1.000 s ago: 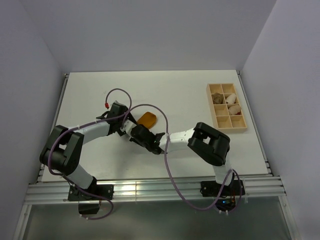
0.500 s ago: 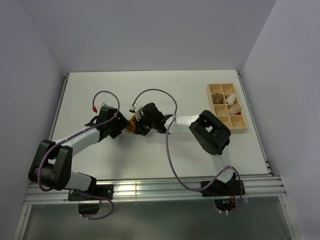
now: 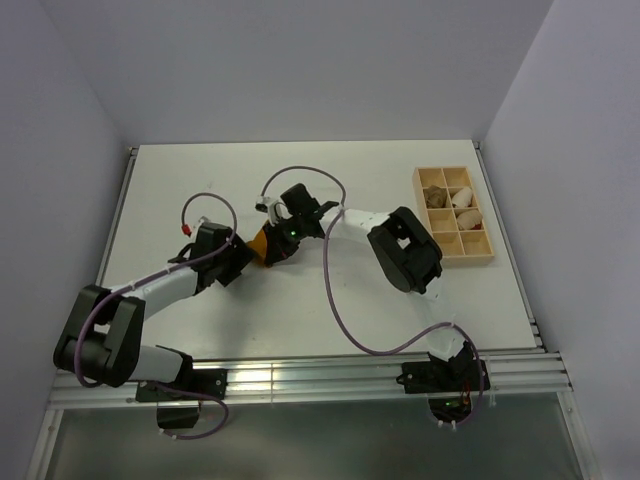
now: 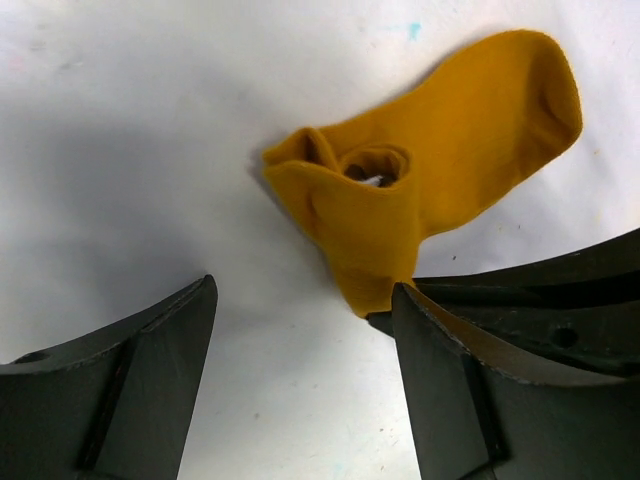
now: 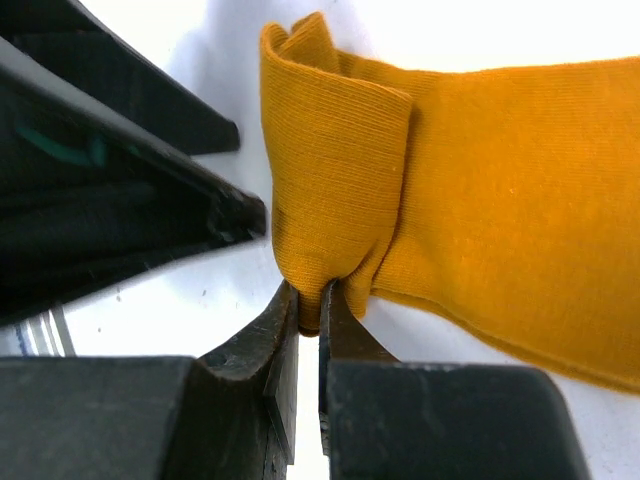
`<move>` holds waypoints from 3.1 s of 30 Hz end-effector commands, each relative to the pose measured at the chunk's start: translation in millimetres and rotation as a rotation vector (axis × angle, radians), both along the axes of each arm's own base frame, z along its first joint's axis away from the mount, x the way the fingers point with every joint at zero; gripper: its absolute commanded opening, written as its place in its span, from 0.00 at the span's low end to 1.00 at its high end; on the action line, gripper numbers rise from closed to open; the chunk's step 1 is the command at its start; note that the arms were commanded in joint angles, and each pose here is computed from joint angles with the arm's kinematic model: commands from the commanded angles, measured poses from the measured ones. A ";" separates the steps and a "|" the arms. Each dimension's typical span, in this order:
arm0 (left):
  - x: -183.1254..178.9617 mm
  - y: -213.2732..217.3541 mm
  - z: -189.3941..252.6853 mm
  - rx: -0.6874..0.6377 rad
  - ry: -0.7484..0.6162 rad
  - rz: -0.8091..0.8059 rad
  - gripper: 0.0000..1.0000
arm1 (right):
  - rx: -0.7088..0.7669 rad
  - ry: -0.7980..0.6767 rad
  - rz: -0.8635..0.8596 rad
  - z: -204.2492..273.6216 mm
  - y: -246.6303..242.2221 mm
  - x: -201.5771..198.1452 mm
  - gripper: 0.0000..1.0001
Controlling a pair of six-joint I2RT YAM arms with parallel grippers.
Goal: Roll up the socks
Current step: Roll the sock at the center of the board.
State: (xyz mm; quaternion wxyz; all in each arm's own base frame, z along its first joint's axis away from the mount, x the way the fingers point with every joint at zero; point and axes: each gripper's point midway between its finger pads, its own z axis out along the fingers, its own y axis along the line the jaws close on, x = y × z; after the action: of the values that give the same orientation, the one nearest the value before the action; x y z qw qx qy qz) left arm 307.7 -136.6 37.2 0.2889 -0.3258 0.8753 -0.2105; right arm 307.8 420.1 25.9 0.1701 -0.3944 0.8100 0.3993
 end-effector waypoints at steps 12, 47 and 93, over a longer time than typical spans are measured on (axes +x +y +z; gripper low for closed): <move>20.7 8.7 13.4 -0.129 -0.148 0.081 0.73 | -0.226 0.266 0.075 -50.9 -33.9 -47.3 0.00; 3.6 7.6 -24.9 0.001 0.039 -0.030 0.11 | -0.181 -0.062 -0.120 5.6 -40.9 -8.0 0.34; 7.2 -39.3 -9.1 0.079 0.119 -0.230 0.10 | -0.444 -1.003 -0.111 7.2 -9.8 -37.4 0.57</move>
State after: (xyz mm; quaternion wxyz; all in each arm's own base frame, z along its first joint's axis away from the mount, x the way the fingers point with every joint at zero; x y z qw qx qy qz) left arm 317.8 -171.7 27.9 0.2297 -0.2372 0.9242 -0.1920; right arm 268.9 407.7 36.3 0.4611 -0.5209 0.7181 -0.0200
